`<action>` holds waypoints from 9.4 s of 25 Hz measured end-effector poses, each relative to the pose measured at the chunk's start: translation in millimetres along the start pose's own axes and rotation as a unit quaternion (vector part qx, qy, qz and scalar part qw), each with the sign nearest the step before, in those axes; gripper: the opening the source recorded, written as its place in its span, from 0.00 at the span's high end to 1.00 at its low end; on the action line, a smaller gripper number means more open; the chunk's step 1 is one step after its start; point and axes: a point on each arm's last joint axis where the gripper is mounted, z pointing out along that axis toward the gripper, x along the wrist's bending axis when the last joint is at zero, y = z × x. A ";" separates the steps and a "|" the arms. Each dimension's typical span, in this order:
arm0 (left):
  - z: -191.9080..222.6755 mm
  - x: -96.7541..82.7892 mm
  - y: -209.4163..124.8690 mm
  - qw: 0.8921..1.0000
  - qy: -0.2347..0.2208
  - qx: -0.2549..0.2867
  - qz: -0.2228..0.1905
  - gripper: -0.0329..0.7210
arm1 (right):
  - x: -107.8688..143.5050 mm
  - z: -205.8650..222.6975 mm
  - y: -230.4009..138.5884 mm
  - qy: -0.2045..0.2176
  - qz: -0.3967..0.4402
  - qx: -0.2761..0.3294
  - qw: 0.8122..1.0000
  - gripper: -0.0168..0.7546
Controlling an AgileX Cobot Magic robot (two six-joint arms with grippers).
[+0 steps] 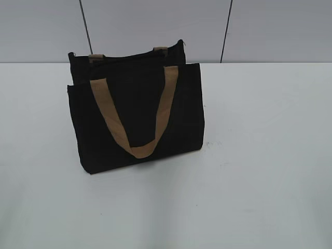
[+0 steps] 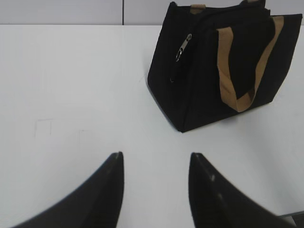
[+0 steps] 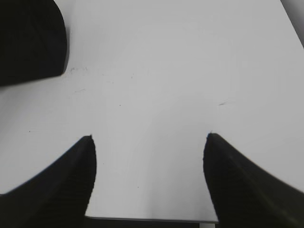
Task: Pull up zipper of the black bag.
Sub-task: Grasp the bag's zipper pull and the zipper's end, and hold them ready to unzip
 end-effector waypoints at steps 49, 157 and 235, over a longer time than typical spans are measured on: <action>0.0 0.0 0.0 1.000 0.000 0.000 0.000 0.30 | 0.0 0.0 0.0 0.000 0.000 0.000 1.000 0.27; 368.2 42.6 -4.5 0.932 -0.299 0.069 0.195 0.52 | 68.4 161.7 240.1 0.281 -0.225 0.105 0.927 0.43; 259.4 39.5 123.5 0.959 -0.171 -0.092 0.206 0.93 | 273.4 300.8 165.3 0.320 -0.251 0.106 0.908 0.43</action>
